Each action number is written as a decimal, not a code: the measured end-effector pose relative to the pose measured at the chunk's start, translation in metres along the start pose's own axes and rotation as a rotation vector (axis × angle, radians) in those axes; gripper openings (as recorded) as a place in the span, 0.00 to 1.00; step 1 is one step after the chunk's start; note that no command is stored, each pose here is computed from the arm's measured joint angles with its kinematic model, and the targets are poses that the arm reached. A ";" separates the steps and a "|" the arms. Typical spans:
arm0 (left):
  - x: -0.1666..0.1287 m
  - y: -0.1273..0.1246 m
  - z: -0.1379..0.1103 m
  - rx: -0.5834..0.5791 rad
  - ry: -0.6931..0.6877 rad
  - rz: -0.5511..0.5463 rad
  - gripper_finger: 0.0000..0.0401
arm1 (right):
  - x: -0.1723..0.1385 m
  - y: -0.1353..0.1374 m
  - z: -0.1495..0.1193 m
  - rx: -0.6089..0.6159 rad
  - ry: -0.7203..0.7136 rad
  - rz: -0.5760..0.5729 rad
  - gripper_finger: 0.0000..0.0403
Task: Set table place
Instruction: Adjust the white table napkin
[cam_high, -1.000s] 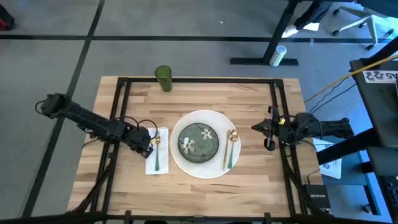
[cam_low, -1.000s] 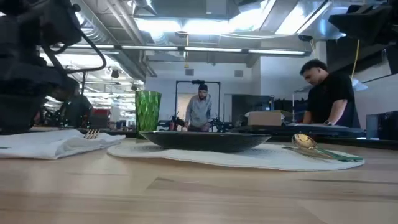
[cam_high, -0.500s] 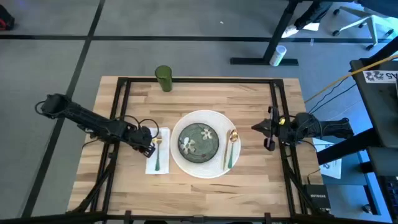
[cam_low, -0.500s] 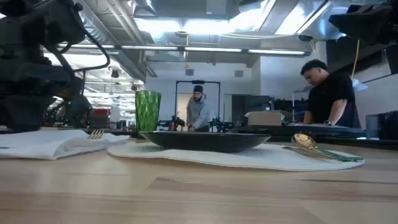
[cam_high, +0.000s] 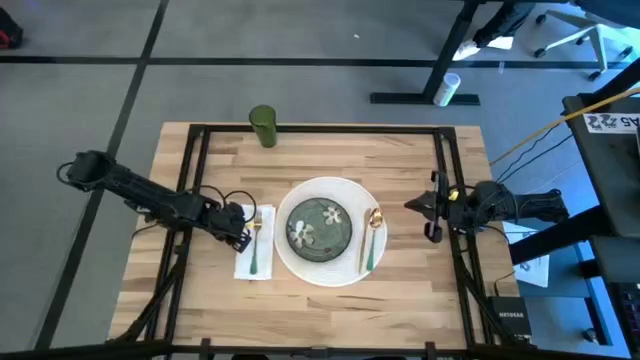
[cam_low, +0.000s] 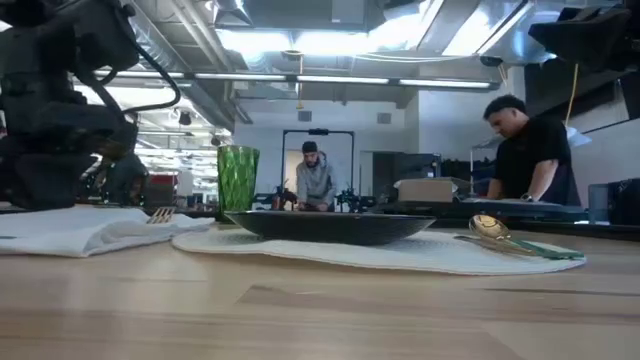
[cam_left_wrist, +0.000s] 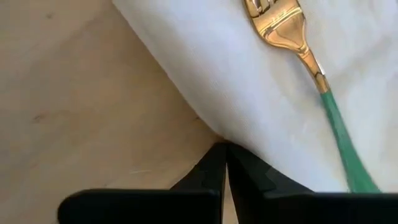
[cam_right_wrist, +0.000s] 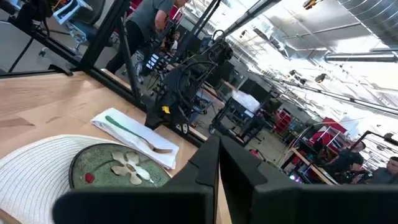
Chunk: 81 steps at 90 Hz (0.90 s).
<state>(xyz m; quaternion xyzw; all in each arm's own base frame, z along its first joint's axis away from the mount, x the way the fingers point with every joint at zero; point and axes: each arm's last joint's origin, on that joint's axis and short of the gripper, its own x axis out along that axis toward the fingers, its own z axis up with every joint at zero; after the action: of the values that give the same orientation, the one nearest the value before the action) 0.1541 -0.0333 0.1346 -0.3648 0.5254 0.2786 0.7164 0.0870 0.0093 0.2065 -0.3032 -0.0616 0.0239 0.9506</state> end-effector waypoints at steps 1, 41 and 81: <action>-0.001 0.000 0.000 0.003 0.001 0.007 0.00 | 0.000 0.000 0.000 0.000 0.000 0.000 0.00; -0.020 -0.013 -0.019 0.125 0.176 0.028 0.00 | 0.000 0.000 0.000 0.000 0.002 0.002 0.00; 0.000 -0.037 -0.045 0.141 0.235 -0.013 0.00 | 0.000 0.000 0.000 0.012 0.001 0.003 0.00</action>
<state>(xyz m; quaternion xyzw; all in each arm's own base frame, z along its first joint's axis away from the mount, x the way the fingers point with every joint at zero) 0.1582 -0.0914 0.1346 -0.3469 0.6217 0.1916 0.6756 0.0870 0.0094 0.2063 -0.2977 -0.0604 0.0254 0.9524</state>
